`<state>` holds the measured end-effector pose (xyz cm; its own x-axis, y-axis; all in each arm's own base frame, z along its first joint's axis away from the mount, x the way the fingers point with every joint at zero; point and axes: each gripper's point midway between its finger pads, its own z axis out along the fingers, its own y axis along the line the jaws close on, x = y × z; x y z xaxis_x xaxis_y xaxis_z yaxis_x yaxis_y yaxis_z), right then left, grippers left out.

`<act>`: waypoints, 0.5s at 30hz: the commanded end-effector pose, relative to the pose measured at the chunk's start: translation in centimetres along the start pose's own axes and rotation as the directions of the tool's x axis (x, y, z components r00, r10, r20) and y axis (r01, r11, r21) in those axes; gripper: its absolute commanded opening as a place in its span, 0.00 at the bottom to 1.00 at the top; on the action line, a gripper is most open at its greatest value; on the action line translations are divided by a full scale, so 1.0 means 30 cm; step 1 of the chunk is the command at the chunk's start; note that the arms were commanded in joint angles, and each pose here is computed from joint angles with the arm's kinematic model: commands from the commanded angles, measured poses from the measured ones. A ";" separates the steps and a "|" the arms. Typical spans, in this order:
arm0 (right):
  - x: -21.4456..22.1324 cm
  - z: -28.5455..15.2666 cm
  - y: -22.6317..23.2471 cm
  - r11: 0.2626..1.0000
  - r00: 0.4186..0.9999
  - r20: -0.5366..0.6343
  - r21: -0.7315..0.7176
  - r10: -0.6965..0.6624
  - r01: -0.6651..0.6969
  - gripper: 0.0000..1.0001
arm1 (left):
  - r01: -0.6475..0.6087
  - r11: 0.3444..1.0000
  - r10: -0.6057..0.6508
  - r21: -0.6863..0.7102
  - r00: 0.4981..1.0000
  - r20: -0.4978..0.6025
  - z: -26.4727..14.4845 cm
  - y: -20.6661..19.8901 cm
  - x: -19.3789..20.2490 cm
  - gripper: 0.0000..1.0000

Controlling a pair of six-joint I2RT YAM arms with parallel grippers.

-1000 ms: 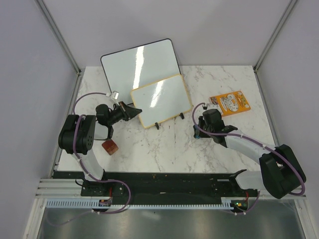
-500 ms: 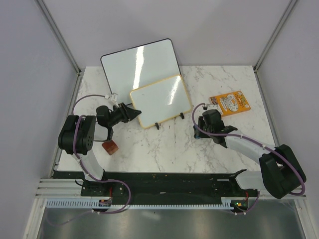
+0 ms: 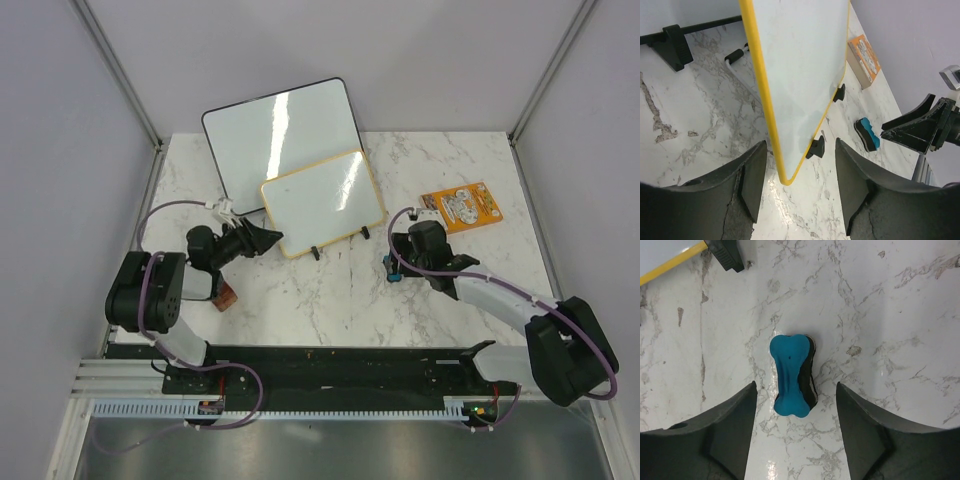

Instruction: Erase the whiteboard

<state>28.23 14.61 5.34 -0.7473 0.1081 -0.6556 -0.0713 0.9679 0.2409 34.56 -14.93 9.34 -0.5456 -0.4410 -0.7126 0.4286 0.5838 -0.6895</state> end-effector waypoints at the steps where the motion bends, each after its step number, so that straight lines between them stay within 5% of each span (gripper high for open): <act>1: -0.072 -0.034 0.027 1.000 0.996 0.087 -0.029 0.007 -0.005 0.72 | -0.104 0.994 0.106 -0.025 0.991 0.081 -0.044 -0.038 -0.063 0.63; 5: -0.138 -0.041 0.048 0.999 0.990 0.141 -0.040 0.016 -0.010 0.68 | -0.086 0.990 0.099 -0.111 0.988 0.116 -0.104 -0.034 -0.059 0.54; 6: -0.154 -0.032 0.060 0.999 0.988 0.152 -0.050 0.017 -0.009 0.54 | -0.056 0.989 0.070 -0.135 0.993 0.095 -0.125 -0.024 -0.023 0.43; 11: -0.191 0.057 0.081 1.000 0.992 0.124 -0.024 -0.016 0.019 0.00 | -0.052 0.985 0.070 -0.163 0.991 0.111 -0.178 -0.109 0.036 0.19; 15: -0.187 0.135 0.050 0.999 0.994 0.100 0.047 -0.031 0.027 0.00 | -0.034 0.987 0.042 -0.156 0.998 0.053 -0.184 -0.171 0.155 0.02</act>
<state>32.51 16.21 6.37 -0.7075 0.1076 -0.6984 -0.0799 0.9698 0.2303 27.42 -15.51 12.54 -0.4408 -0.4605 -0.7705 0.4071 0.6625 -0.6288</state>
